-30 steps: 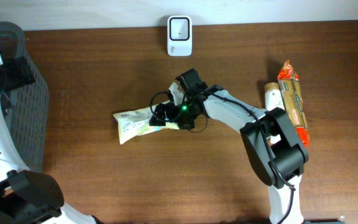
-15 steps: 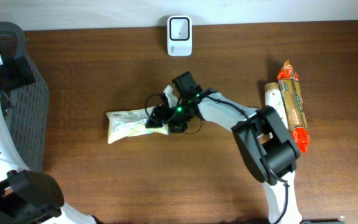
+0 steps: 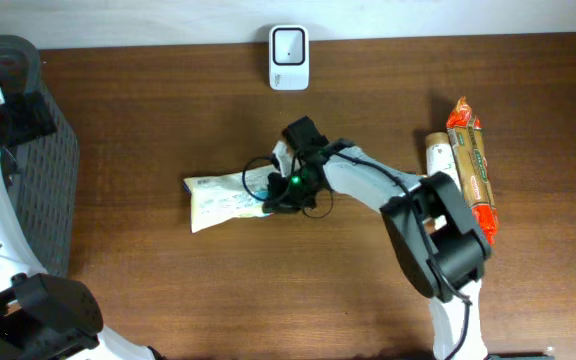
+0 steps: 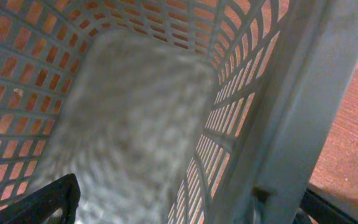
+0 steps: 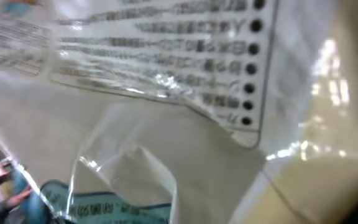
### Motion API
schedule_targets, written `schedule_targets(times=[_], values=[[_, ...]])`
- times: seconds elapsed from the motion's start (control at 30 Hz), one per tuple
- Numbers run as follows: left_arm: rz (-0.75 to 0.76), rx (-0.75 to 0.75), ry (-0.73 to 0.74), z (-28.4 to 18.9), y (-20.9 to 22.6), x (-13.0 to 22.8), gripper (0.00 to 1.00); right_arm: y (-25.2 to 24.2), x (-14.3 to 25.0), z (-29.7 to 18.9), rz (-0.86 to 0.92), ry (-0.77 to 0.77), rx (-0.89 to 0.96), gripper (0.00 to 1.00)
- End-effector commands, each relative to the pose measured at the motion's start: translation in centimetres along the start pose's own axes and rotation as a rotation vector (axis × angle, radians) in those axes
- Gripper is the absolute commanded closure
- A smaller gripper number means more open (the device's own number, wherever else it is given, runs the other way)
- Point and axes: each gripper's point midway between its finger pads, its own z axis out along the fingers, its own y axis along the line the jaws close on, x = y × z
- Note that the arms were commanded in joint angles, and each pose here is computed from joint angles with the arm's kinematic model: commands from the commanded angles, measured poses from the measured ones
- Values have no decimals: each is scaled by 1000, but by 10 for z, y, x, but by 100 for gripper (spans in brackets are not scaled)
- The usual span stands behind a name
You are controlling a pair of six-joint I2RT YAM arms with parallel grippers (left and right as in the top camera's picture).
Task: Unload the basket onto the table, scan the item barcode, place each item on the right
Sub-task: 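Lower the right gripper onto the pouch and grasp its edge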
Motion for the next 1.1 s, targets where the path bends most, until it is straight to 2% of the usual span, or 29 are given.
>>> schedule_targets(times=[0.0, 0.1, 0.13, 0.17, 0.2, 0.33, 0.37, 0.43, 0.47, 0.6, 0.73, 0.87, 0.97, 1.07], values=[[-12, 4, 3, 2, 2, 1, 1, -11, -24, -43, -130, -198, 272, 96], [-12, 4, 3, 2, 2, 1, 1, 1, -23, -48, -196, -226, 304, 96], [-12, 4, 3, 2, 2, 1, 1, -2, -19, -47, -188, -208, 311, 87], [-12, 4, 3, 2, 2, 1, 1, -5, -12, -46, -175, -178, 316, 60], [-12, 4, 3, 2, 2, 1, 1, -8, -8, -46, -163, -157, 316, 49], [-12, 4, 3, 2, 2, 1, 1, -10, -3, -56, -82, -94, 179, 42], [-11, 4, 3, 2, 2, 1, 1, -12, -6, -63, -52, -94, 131, 27], [-11, 4, 3, 1, 2, 1, 1, -24, -15, -77, -2, -111, 88, 12], [-12, 4, 3, 2, 2, 1, 1, -31, -19, -81, 16, -122, 86, 9], [-12, 4, 3, 2, 2, 1, 1, -43, -28, -67, 110, -122, 51, 6], [-11, 4, 3, 1, 2, 1, 1, -15, -33, -28, 142, -73, -132, 5], [-11, 4, 3, 1, 2, 1, 1, 4, -44, -11, 133, -121, -144, 6], [-12, 4, 3, 2, 2, 1, 1, -2, -51, 2, 130, -155, -112, 21], [-12, 4, 3, 2, 2, 1, 1, -6, -45, 25, 125, -118, -121, 46]])
